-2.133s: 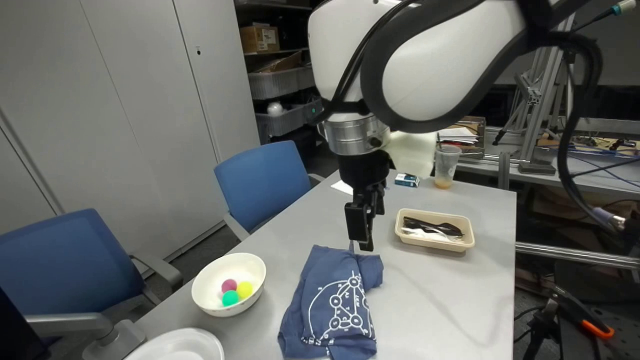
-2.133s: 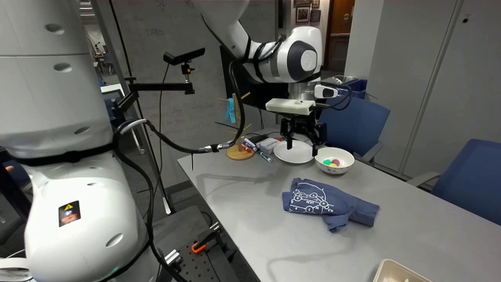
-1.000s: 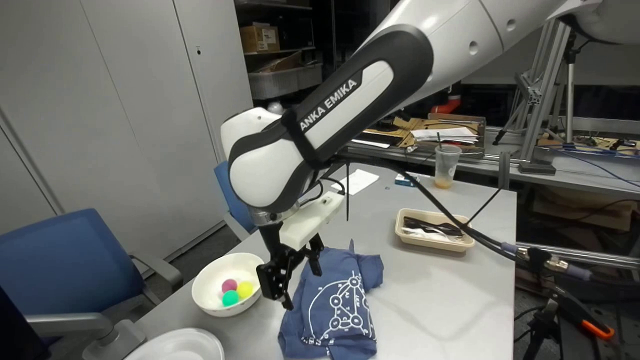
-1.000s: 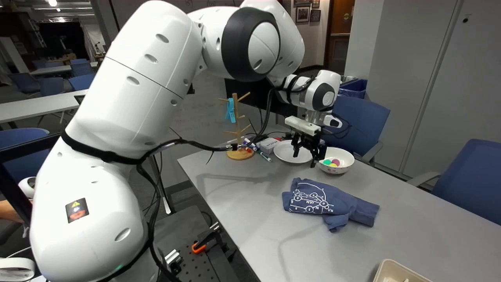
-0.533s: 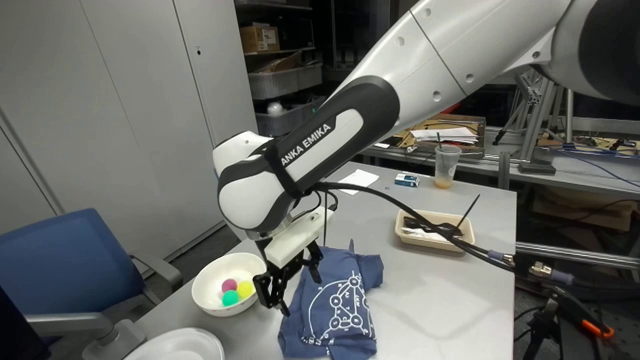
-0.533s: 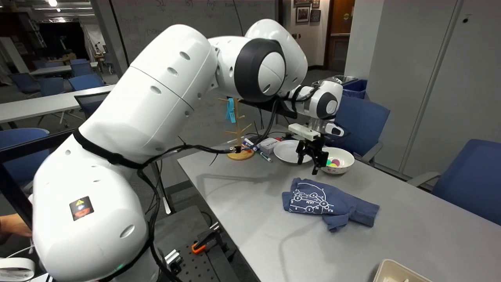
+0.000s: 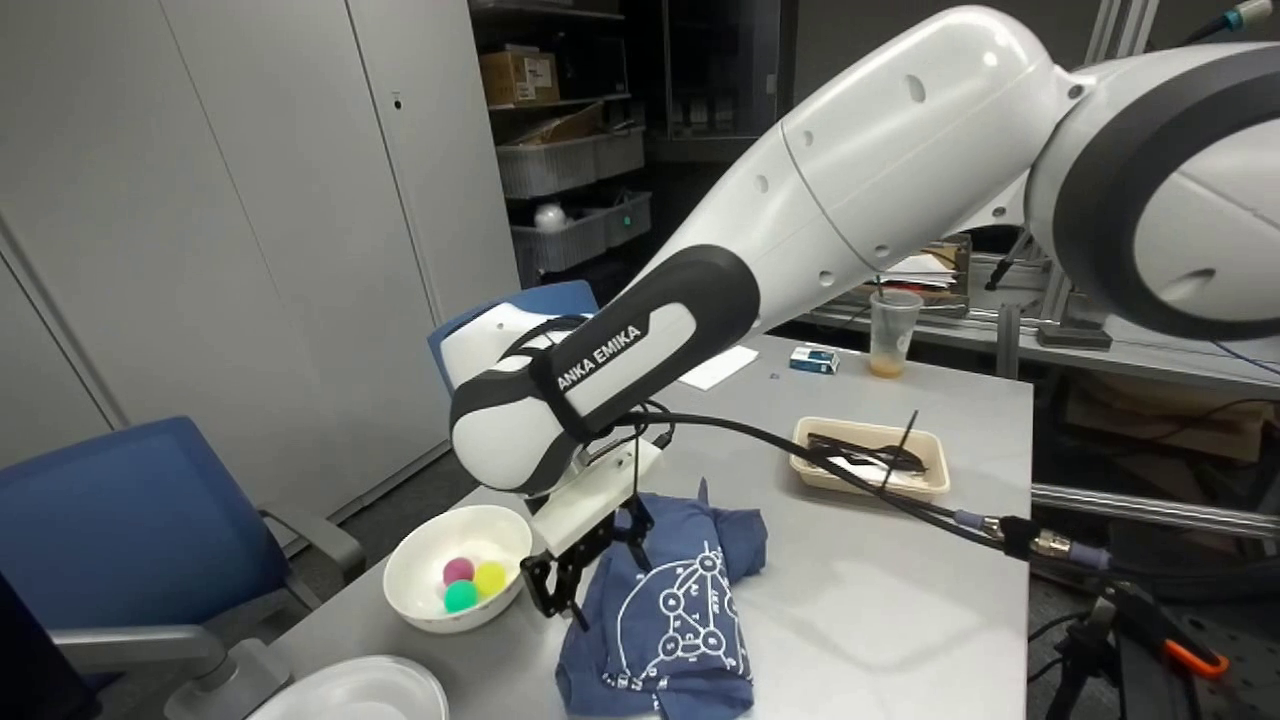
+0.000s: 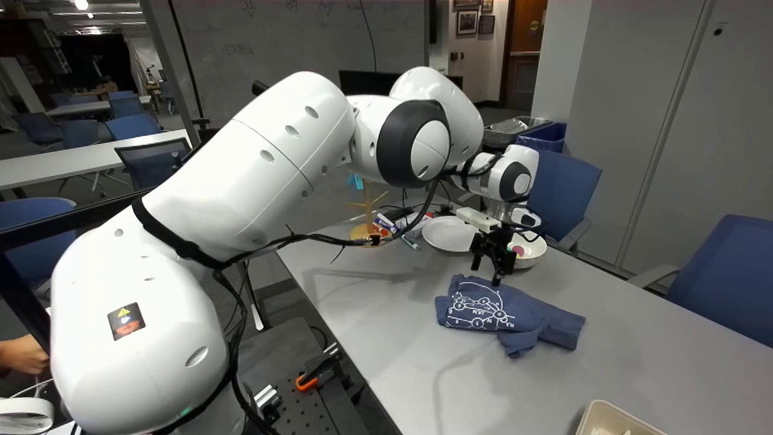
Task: Unfold the blue t-shirt once
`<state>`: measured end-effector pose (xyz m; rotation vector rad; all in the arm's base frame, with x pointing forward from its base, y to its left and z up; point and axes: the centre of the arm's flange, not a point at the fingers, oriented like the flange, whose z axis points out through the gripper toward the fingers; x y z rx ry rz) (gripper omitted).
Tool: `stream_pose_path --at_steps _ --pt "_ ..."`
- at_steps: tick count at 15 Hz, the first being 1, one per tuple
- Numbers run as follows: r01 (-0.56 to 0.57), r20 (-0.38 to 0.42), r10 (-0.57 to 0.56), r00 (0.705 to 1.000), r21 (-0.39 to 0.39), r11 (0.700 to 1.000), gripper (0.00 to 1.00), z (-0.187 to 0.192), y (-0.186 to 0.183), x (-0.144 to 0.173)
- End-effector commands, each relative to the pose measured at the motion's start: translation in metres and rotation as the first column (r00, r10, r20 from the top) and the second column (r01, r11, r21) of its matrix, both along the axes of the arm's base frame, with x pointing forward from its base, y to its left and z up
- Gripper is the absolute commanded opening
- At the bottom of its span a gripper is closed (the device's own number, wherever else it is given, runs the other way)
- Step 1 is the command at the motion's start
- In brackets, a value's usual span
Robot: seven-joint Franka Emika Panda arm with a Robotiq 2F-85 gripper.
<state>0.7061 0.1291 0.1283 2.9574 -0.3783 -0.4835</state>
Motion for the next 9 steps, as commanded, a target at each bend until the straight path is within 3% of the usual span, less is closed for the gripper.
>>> stream_pose_path --at_steps 1,4,5,6,9 --pt "0.032 -0.034 -0.034 0.999 -0.037 0.999 1.0 -0.017 0.012 0.02" --pt "0.04 -0.052 -0.043 0.998 -0.051 0.998 0.99 -0.026 0.016 0.018" --pt "0.043 -0.057 -0.046 0.997 -0.055 0.998 0.92 -0.028 0.018 0.018" --pt "0.045 -0.058 -0.049 0.997 -0.056 0.997 0.75 -0.029 0.02 0.019" --pt "0.047 -0.056 -0.05 0.997 -0.065 0.997 0.53 -0.027 0.024 0.018"
